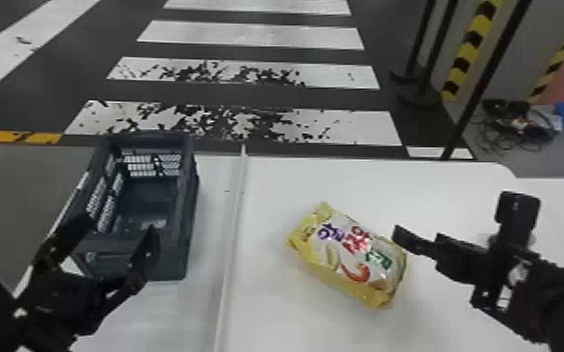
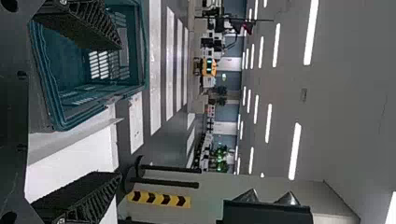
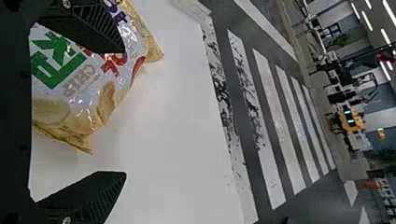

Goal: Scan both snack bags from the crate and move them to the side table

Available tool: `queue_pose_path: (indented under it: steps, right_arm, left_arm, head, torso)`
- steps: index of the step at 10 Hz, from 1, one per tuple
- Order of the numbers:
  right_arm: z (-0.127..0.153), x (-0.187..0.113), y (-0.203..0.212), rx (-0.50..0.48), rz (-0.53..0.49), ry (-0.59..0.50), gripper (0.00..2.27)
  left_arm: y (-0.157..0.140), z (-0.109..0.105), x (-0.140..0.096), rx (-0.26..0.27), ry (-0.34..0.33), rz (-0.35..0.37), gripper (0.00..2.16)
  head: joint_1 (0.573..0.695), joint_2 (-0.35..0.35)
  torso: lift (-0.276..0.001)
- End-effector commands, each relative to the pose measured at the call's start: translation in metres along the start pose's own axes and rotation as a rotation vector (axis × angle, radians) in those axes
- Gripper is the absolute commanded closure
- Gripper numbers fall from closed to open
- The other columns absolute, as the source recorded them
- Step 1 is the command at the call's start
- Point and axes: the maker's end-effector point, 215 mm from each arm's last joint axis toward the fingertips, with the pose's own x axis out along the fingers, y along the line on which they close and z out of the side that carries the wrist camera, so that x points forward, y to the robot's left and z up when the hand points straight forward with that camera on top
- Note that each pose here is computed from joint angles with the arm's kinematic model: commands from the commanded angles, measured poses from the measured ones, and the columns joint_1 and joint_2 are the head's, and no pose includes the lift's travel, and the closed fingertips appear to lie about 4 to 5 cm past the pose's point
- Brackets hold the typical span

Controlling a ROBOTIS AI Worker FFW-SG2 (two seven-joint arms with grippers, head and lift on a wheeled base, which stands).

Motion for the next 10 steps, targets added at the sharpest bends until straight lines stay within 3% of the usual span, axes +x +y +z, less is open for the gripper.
queue_pose_path:
  steps: [1, 3, 6, 10]
  right_arm:
    - [-0.009, 0.008, -0.004, 0.108, 0.05, 0.08, 0.05]
    - [-0.016, 0.016, 0.002, 0.223, 0.125, 0.159, 0.05]
    - [-0.032, 0.028, -0.003, 0.315, 0.158, 0.253, 0.05]
    - [-0.045, 0.039, -0.018, 0.37, 0.156, 0.315, 0.08]
  left_arm:
    - [0.0, -0.005, -0.003, -0.007, 0.008, 0.001, 0.03]
    - [0.001, -0.01, -0.006, -0.013, 0.014, 0.002, 0.03]
    - [0.003, -0.017, -0.007, -0.026, 0.023, 0.004, 0.03]
    - [0.004, -0.023, -0.002, -0.033, 0.028, -0.001, 0.04]
  head:
    - [0.695, -0.014]
    - [0.695, -0.008]
    - [0.695, 0.004]
    - [0.695, 0.001]
  torso:
    - [-0.099]
    - [-0.099]
    - [-0.099]
    - [-0.099]
